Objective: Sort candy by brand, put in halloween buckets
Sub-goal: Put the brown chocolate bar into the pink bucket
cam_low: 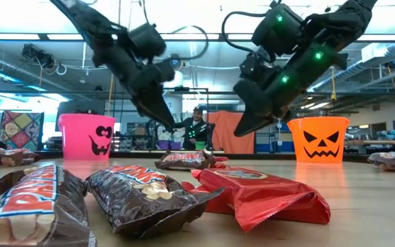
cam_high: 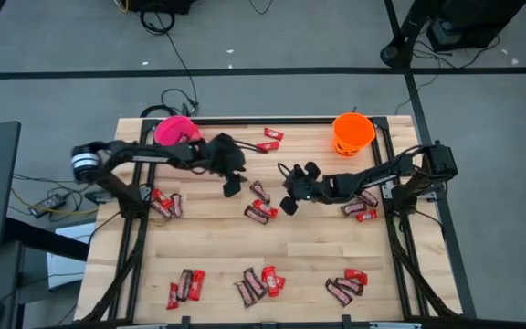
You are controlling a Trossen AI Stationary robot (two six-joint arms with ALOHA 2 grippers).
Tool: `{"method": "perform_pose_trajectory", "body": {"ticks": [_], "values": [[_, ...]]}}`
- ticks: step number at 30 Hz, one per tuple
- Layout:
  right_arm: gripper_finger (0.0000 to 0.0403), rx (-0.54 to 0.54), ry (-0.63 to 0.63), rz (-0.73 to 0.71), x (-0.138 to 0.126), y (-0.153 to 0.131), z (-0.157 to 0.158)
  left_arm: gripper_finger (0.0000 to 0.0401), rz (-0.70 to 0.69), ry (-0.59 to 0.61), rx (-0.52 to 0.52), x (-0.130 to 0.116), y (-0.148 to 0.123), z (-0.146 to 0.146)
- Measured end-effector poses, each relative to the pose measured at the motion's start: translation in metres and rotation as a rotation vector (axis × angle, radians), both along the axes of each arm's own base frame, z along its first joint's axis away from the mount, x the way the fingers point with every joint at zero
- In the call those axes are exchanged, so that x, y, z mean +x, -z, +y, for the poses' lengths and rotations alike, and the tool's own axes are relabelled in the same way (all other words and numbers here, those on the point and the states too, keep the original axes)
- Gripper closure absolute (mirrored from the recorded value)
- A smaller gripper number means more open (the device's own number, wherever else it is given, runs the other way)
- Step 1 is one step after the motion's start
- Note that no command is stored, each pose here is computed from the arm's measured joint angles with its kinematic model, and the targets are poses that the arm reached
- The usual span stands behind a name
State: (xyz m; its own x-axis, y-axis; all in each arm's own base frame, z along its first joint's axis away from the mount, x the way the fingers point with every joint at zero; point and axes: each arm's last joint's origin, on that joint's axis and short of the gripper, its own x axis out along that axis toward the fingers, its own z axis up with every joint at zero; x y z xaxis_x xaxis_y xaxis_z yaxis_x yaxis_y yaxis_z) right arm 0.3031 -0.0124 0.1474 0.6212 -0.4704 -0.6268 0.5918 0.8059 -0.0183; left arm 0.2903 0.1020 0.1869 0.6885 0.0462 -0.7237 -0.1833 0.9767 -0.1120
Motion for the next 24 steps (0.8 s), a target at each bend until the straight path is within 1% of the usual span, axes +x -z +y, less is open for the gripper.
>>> {"method": "perform_pose_trajectory", "body": {"ticks": [2,3,5,8,12,16,19,24], "values": [[0.0348,-0.063,0.046,-0.026,0.001,-0.003,-0.005,0.0203,0.008,0.001,-0.010,0.008,0.009,0.003],[0.0348,-0.075,0.069,-0.049,0.003,-0.005,-0.008,0.0202,0.010,0.000,-0.015,0.011,0.012,0.004],[0.0348,-0.080,0.070,-0.063,0.004,-0.007,-0.011,0.0202,0.017,0.003,-0.017,0.017,0.020,0.006],[0.0348,-0.070,0.053,-0.077,0.005,-0.008,-0.015,0.0202,0.033,0.012,-0.019,0.023,0.030,0.008],[0.0348,-0.080,0.056,-0.062,0.004,-0.008,-0.025,0.0202,0.030,0.062,-0.032,0.029,0.044,0.010],[0.0348,-0.022,0.022,-0.068,0.004,-0.007,-0.032,0.0203,0.036,0.103,-0.072,0.032,0.056,0.009],[0.0348,-0.008,0.016,-0.073,0.004,-0.007,-0.034,0.0203,0.035,0.105,-0.075,0.034,0.062,0.010],[0.0348,-0.034,0.011,-0.052,0.003,-0.007,-0.040,0.0203,0.031,0.085,-0.075,0.036,0.066,0.011]]}}
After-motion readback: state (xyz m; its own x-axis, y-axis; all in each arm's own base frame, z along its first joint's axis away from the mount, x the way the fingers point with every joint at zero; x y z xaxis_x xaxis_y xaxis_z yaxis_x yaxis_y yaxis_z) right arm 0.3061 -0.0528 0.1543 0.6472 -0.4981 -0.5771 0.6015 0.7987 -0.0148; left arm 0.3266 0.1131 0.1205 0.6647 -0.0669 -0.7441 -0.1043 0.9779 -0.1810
